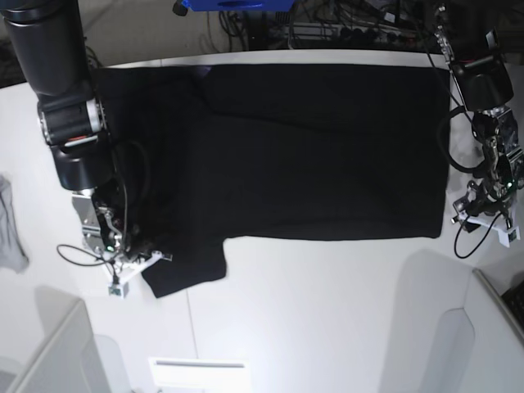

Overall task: Fold the T-shirt properly
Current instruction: 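Release the shoulders and move both grippers to the shirt's hem corners, then grasp the hem corners with both grippers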

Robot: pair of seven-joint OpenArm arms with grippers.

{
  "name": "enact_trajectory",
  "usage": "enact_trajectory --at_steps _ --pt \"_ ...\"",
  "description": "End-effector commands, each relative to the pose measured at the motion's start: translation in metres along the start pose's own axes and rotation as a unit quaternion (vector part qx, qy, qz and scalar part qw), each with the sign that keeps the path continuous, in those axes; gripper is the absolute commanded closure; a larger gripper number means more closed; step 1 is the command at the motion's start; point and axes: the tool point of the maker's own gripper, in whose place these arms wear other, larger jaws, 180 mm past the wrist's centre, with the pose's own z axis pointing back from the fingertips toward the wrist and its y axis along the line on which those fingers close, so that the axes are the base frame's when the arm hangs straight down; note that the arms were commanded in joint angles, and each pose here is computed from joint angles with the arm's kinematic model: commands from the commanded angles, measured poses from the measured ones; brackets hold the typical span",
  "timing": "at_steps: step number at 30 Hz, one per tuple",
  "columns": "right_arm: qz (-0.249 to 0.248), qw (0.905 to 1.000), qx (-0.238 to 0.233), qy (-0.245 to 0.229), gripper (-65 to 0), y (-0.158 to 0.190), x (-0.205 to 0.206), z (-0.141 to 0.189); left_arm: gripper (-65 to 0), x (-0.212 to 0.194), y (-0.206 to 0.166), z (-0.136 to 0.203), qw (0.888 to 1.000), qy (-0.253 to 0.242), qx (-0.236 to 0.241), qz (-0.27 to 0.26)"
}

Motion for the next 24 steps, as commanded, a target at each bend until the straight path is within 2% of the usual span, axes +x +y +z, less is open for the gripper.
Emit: enact_trajectory --at_steps 1,8,11,16,24 --pt "0.000 1.0000 0.002 -0.007 0.0 0.001 0.014 0.003 -36.7 0.023 -0.005 0.001 1.000 -0.027 -0.005 -0.002" --pt "-0.001 1.0000 0.004 -0.006 0.0 0.003 0.014 0.003 -36.7 0.018 -0.024 -0.014 1.000 -0.009 -0.012 0.009" --pt "0.000 1.0000 0.005 -0.007 0.0 0.004 0.015 0.003 -36.7 0.017 -0.047 -0.020 0.999 -0.004 -0.028 -0.017" --pt "0.001 1.0000 0.006 -0.006 0.0 0.005 0.014 0.003 -37.4 0.021 -0.066 -0.024 0.998 -0.029 -0.042 -0.044" --pt "0.001 1.0000 0.004 -0.004 0.0 0.003 0.012 0.003 -37.0 -0.004 -0.067 -0.046 0.999 0.024 -0.035 -0.017"
